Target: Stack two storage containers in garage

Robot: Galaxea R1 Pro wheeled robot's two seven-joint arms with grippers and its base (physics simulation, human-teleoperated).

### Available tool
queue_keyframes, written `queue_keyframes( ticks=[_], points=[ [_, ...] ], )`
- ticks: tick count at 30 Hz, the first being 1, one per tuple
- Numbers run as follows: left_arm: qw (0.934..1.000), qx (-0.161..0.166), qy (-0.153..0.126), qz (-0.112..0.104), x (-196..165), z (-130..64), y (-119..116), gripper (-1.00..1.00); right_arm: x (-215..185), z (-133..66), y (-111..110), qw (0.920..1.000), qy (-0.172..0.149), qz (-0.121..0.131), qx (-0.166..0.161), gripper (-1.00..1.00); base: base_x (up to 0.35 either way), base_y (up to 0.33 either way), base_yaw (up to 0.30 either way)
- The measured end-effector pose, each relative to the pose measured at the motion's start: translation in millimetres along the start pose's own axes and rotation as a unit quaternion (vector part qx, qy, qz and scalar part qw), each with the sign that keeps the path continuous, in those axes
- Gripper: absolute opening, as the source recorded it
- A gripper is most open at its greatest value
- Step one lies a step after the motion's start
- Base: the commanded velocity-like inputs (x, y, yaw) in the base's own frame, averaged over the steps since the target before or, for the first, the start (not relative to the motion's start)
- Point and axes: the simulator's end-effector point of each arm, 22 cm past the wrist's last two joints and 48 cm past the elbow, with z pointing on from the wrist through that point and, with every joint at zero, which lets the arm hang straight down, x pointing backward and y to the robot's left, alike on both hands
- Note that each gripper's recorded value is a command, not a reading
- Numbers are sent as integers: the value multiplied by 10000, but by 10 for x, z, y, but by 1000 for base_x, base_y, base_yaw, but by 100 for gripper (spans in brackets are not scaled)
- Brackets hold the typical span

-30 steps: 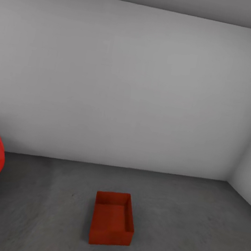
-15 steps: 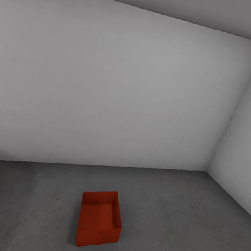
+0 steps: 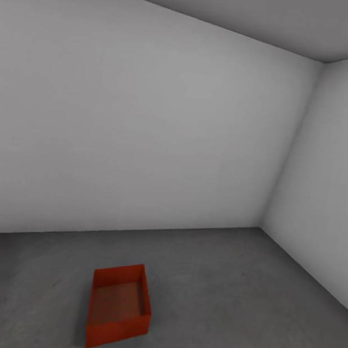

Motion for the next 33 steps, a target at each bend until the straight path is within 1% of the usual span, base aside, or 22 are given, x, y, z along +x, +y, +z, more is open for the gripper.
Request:
queue_keyframes(
  ticks=[33],
  points=[
    [10000,12,-96,11,-77,-10,-4,100,-75,1,-1,10000,-95,13,1,100,0,0,-268]
  ],
)
